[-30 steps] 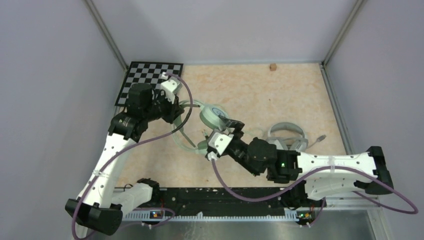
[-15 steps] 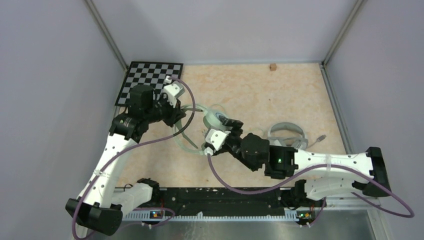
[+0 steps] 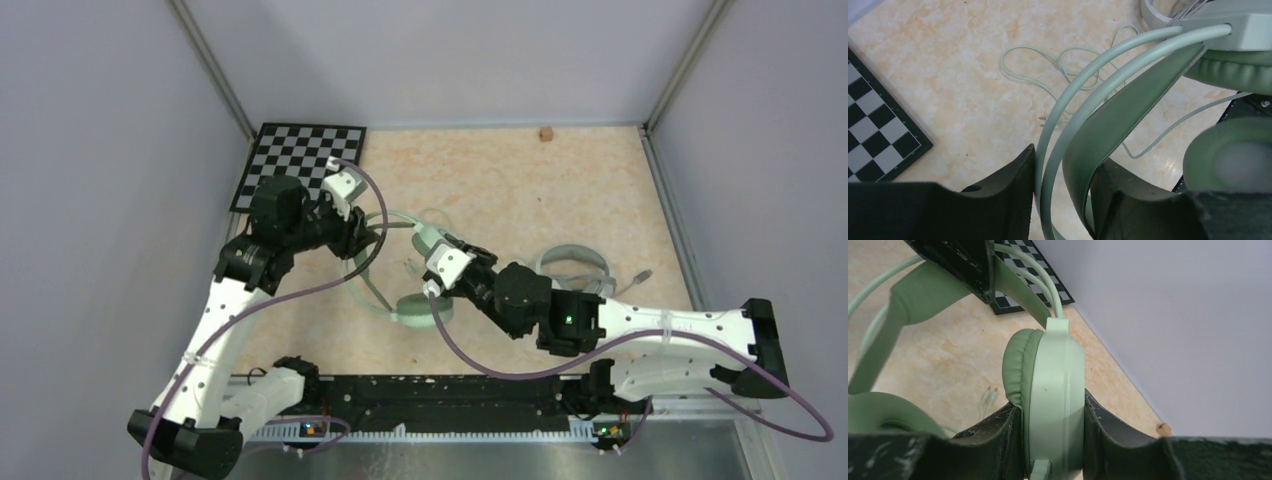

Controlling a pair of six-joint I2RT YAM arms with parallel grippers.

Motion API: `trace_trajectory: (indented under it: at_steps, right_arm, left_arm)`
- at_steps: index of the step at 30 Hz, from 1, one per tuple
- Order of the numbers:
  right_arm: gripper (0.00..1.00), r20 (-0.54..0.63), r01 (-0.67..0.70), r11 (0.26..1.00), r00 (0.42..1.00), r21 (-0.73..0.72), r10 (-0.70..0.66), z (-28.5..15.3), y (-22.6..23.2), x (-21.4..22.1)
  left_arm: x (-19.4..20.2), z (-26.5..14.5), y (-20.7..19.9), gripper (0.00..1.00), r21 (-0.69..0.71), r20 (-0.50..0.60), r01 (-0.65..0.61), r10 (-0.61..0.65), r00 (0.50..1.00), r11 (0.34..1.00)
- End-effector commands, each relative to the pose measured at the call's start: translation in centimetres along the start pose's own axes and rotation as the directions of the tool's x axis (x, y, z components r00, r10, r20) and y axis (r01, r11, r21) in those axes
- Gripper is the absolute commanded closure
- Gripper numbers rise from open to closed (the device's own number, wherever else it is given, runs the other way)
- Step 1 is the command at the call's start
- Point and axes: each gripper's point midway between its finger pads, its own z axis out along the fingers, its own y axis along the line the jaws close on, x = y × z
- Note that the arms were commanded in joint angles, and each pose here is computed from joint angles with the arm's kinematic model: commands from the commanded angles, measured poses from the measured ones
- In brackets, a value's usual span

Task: Wrap the headphones
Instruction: Pick up the headphones from the center of the board.

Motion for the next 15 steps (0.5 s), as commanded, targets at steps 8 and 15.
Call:
trace_trajectory:
  at_steps: [8, 15]
  right_arm:
    - [1.00, 0.112, -0.251, 0.948, 0.966, 0.193, 0.233, -1.9, -5.1, -2.6]
    - [1.00, 0.138, -0.319, 0.924, 0.945, 0.212, 0.295, -2.4, -6.0, -2.8]
  left_arm:
    - [-2.4, -0.3, 0.2, 0.16, -0.048, 0.159, -0.029, 0.036, 0.987, 0.998]
    - [-1.3, 0.3, 1.0, 0.11, -0.080, 0.143, -0.036, 0.048, 0.989, 0.996]
